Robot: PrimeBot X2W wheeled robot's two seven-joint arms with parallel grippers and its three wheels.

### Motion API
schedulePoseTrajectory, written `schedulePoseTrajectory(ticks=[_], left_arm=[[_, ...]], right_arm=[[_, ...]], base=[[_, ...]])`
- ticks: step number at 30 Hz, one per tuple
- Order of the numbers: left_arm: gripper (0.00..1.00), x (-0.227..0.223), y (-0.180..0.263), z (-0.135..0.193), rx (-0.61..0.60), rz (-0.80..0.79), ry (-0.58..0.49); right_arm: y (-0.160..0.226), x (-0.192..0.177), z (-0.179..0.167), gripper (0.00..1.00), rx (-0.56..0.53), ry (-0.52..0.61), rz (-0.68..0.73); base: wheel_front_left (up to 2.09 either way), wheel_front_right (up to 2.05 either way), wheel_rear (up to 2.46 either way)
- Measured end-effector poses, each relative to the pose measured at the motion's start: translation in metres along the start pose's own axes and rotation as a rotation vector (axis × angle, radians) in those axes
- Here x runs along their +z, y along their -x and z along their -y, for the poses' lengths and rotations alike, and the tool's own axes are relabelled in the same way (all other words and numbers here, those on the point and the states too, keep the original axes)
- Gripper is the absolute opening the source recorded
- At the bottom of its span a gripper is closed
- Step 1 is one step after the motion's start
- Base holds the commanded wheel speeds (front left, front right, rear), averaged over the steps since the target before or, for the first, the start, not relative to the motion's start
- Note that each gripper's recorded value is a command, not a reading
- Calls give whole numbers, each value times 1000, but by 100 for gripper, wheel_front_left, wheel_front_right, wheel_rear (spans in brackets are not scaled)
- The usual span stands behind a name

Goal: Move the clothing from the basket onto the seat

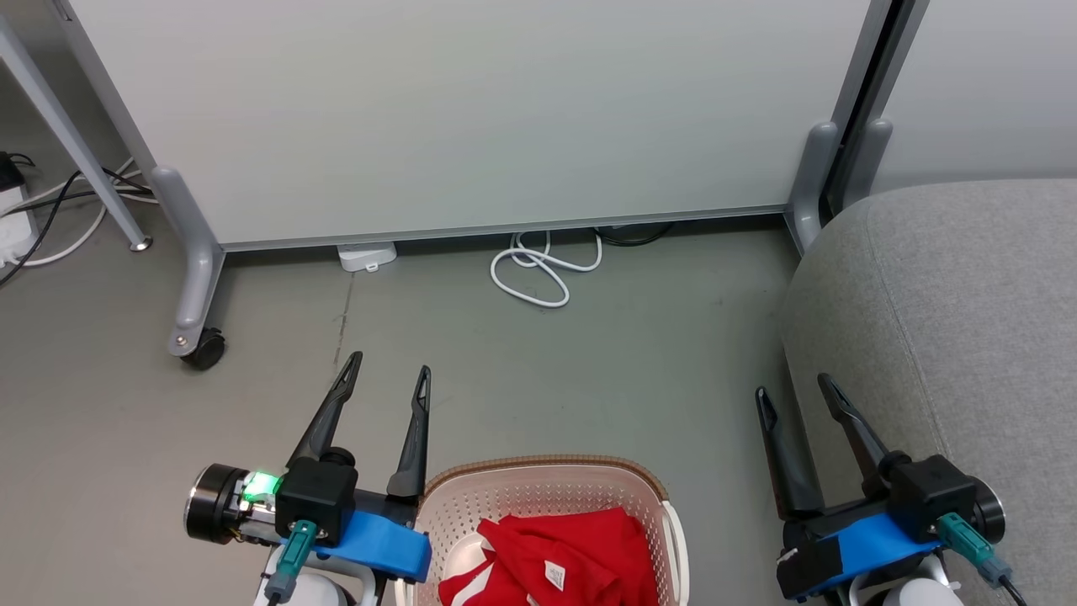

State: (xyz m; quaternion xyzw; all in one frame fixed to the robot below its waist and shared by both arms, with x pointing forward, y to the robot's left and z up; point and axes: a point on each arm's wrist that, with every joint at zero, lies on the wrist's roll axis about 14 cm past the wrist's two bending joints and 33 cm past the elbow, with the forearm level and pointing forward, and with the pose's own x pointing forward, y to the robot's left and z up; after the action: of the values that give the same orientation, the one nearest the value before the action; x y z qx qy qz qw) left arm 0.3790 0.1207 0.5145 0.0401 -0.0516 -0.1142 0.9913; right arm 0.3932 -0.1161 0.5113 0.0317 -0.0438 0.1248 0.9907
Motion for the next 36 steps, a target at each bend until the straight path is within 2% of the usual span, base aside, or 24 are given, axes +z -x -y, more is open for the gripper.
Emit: schedulePoseTrajectory(ticks=[36], left_arm=[[100,-14,-5,2,-18,-41,70]], right_arm=[[0,-10,6,100,-29,-70,-23]], base=[[0,0,0]])
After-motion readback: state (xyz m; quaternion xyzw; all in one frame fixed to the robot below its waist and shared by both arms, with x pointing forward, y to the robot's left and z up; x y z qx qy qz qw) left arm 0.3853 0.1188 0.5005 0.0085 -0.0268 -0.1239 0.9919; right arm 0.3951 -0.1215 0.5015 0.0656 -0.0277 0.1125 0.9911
